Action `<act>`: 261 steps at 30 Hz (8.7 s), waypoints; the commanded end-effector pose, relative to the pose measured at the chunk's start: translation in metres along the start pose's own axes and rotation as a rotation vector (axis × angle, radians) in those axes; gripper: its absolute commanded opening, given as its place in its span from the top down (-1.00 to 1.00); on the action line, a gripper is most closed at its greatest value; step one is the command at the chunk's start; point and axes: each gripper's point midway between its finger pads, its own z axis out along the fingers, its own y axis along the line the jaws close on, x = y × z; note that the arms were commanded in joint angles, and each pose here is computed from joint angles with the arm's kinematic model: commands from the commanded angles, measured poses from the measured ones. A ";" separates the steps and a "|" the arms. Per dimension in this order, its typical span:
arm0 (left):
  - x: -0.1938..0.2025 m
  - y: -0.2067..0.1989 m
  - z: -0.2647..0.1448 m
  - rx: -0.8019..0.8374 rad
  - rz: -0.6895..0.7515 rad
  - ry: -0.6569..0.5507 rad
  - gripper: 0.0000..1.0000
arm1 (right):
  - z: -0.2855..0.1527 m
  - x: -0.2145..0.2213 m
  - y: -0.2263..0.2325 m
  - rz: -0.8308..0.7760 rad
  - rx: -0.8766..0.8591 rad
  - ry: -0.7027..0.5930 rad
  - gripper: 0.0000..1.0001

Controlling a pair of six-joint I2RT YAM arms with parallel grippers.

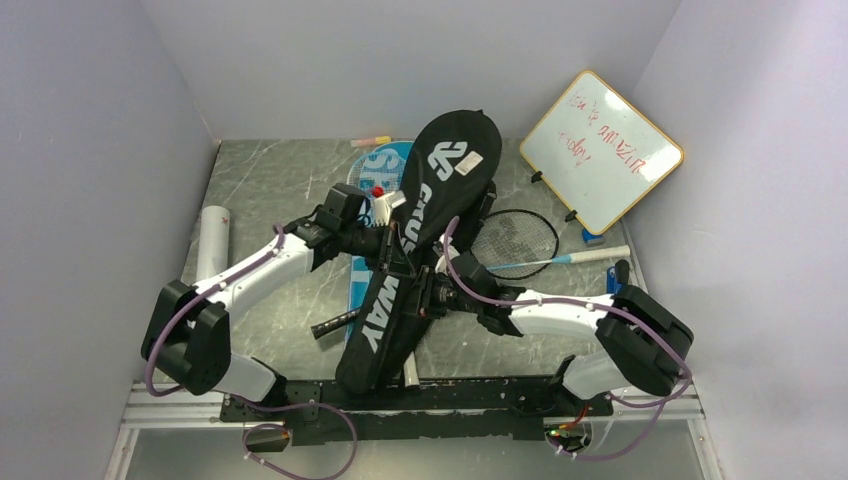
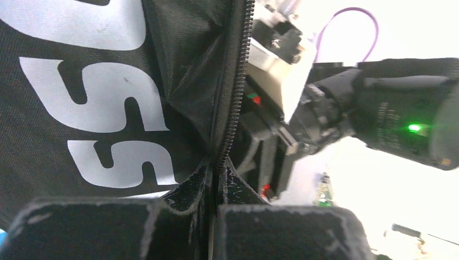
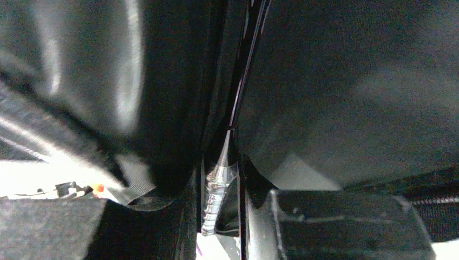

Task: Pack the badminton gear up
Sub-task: Place the racket in the racket bag, then adjust the racket bag at the center of the board, then adjust the racket at the center of the board.

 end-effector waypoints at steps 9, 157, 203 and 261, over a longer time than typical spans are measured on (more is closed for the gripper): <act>0.008 -0.012 -0.010 -0.046 0.079 0.069 0.06 | -0.025 -0.065 0.023 -0.073 -0.104 -0.326 0.88; -0.097 -0.007 -0.108 -0.542 0.204 -0.616 0.90 | 0.001 -0.127 -0.022 -0.211 0.068 -0.189 0.06; -0.140 0.023 -0.169 -0.882 0.311 -0.651 0.90 | 0.001 -0.167 0.042 -0.366 0.004 -0.153 0.78; -0.137 0.069 -0.252 -1.365 0.429 -0.958 0.90 | -0.027 -0.200 -0.048 0.053 0.232 -0.520 0.67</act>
